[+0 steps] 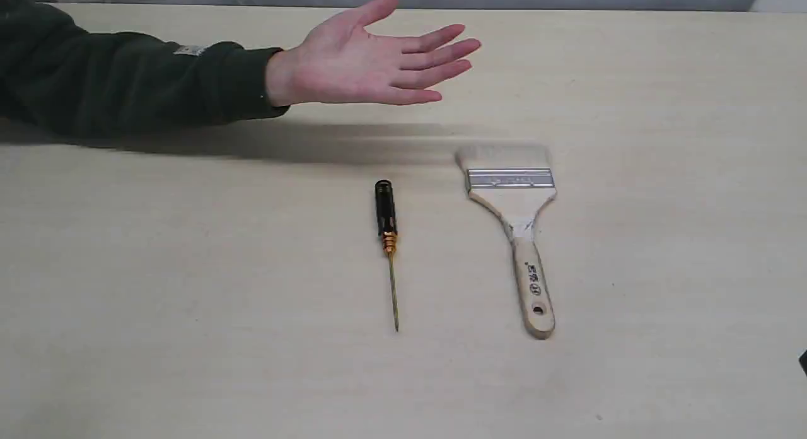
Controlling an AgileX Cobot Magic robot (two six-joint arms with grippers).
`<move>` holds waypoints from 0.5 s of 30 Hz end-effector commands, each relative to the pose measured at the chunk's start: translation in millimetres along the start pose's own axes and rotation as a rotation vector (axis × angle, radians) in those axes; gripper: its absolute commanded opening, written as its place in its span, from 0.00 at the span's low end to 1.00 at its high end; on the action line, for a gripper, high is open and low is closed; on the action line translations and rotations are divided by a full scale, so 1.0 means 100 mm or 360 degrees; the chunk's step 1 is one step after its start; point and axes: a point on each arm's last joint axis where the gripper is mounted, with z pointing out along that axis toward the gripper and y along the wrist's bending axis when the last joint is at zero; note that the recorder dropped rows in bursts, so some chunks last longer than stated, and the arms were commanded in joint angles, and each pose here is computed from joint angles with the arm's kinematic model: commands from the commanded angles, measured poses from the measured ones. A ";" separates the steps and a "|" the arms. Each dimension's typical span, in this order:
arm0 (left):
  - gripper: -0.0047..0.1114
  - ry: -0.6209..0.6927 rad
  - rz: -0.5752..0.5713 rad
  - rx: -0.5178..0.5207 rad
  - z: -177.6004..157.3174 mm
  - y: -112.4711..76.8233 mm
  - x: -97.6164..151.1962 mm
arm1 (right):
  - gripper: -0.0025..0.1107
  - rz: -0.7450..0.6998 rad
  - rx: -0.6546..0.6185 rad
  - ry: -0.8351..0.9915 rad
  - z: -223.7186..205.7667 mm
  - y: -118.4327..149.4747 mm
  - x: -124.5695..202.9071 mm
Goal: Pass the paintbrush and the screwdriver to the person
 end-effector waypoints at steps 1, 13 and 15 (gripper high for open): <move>0.04 -0.0015 -0.0009 0.0013 0.00 -0.01 0.00 | 0.06 -0.0011 0.0019 -0.0026 0.00 -0.01 -0.01; 0.04 -0.0015 -0.0009 0.0013 0.00 -0.01 0.00 | 0.06 -0.0012 0.0024 -0.0161 -0.01 -0.01 -0.08; 0.04 -0.0015 -0.0009 0.0013 0.00 -0.01 0.00 | 0.06 -0.0012 0.0024 -0.0178 -0.01 -0.01 -0.09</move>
